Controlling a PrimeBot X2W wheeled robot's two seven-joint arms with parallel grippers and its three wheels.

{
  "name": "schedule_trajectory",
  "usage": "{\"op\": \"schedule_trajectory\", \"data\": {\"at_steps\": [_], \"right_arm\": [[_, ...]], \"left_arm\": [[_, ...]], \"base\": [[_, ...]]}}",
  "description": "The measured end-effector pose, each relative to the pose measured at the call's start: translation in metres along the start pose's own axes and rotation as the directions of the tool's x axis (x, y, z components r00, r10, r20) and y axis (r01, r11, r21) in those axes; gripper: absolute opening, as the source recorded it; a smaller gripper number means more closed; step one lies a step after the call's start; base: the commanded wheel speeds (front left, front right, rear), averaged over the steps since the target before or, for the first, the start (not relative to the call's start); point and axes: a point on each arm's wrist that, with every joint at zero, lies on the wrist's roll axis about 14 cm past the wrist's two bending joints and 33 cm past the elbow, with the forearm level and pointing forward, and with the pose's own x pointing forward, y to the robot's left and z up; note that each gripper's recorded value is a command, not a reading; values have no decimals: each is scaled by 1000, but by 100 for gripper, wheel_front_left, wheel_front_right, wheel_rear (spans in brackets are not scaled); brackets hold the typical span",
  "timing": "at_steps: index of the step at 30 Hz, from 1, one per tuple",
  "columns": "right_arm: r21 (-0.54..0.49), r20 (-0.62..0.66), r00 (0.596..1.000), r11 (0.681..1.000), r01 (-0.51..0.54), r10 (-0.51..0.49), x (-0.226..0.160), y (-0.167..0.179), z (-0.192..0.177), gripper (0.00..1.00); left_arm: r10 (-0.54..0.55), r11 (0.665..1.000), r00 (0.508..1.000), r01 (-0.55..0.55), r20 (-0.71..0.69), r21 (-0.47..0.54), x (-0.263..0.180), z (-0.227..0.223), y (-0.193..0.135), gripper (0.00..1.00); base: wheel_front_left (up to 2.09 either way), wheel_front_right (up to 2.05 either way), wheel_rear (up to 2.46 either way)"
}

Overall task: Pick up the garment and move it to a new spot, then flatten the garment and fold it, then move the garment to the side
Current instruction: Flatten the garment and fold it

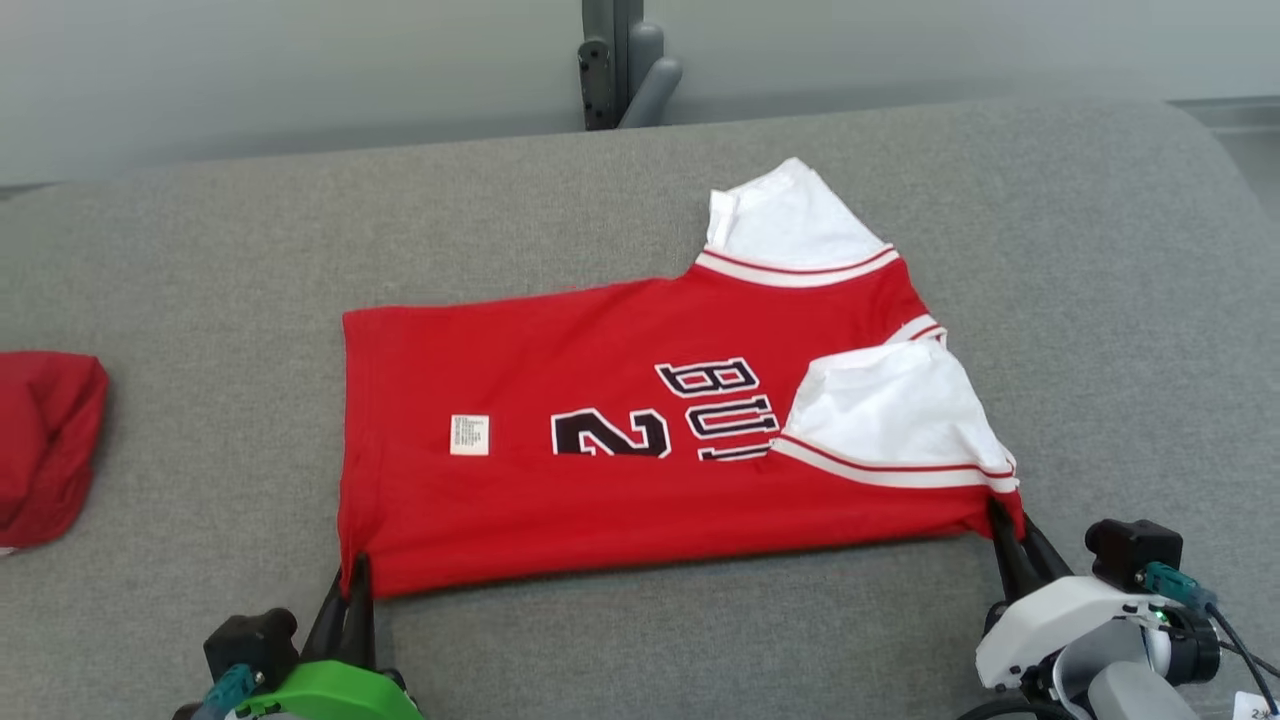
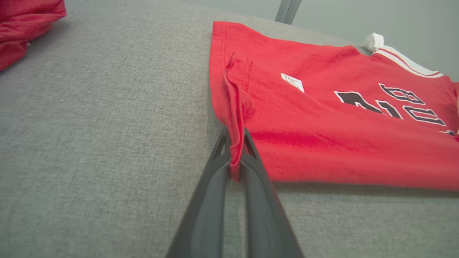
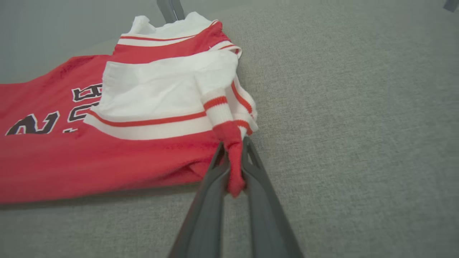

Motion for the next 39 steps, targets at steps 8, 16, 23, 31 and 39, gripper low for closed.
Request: {"op": "schedule_trajectory", "data": {"at_steps": [8, 16, 23, 31, 39], "right_arm": [[-16, -10, 999, 999, -33, 33, -38, 9, -12, 0], [-10, -28, 999, 1000, -22, 21, -54, 3, -22, 0], [8, 6, 1000, 1000, -5, 5, -45, -1, -10, 100], [-38, 77, 997, 999, -21, 23, -23, 3, 19, 100], [-78, 128, 991, 996, -40, 50, 14, 11, 47, 100]], "left_arm": [[9, 1000, 1000, -9, 5, 4, -32, -5, 2, 0], [25, 1000, 999, -25, -28, 6, -41, -18, 5, 0], [57, 998, 998, -57, -22, 11, -37, -15, 11, 100], [47, 997, 999, -48, 19, 58, -22, 2, 10, 100], [-13, 995, 998, 6, 65, 104, 22, 30, -3, 100]], "base": [[0, 0, 0], [0, 0, 0], [0, 0, 0], [0, 0, 0], [0, 0, 0]]}}
